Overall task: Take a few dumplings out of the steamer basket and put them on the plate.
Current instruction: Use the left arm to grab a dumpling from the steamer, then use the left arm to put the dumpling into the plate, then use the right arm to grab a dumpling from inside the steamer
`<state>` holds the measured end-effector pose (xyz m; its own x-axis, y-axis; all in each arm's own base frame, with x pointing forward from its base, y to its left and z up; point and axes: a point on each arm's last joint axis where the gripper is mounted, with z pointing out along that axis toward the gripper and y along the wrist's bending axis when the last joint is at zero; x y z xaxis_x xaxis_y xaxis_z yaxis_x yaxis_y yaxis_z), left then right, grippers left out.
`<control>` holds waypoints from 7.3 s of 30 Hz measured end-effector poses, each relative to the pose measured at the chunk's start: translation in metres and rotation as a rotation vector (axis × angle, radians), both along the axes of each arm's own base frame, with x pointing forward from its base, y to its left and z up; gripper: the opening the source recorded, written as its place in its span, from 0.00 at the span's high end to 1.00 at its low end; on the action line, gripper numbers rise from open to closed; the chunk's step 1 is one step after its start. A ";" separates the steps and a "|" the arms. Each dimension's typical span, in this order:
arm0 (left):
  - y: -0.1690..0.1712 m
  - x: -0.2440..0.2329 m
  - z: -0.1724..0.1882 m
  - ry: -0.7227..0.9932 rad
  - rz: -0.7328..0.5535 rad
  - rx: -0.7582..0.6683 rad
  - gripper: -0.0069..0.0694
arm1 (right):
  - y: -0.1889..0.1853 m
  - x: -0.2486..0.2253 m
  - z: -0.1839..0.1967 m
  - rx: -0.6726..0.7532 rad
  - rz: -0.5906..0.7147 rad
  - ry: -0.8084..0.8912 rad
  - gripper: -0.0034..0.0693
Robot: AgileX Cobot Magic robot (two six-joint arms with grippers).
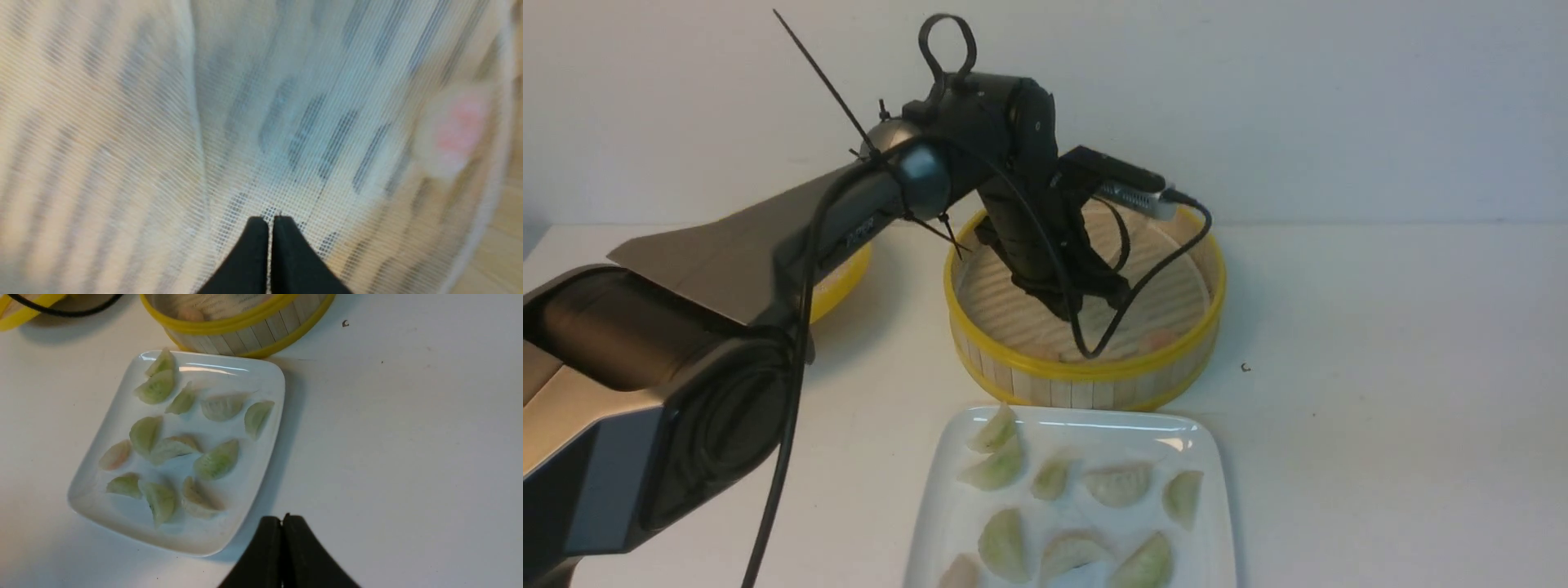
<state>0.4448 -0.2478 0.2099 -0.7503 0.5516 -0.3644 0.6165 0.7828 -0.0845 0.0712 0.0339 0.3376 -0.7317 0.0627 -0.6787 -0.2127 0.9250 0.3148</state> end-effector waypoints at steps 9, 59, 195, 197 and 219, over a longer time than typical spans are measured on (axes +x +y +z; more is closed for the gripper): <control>0.001 0.000 0.031 -0.026 -0.017 0.011 0.92 | 0.000 -0.001 -0.001 -0.004 0.008 0.011 0.97; 0.011 -0.010 0.043 -0.004 0.105 0.026 0.56 | 0.002 -0.004 -0.001 0.016 0.011 0.021 0.97; 0.200 -0.385 0.141 -0.282 0.162 -0.287 0.92 | 0.192 0.339 -0.042 -0.458 0.361 0.174 0.97; 0.200 -0.385 0.141 -0.283 0.163 -0.285 0.92 | 0.190 0.335 -0.030 -0.451 0.357 0.153 0.97; 0.204 -0.382 0.141 -0.302 0.193 -0.252 0.92 | 0.204 0.360 -0.137 -0.518 0.384 0.370 0.22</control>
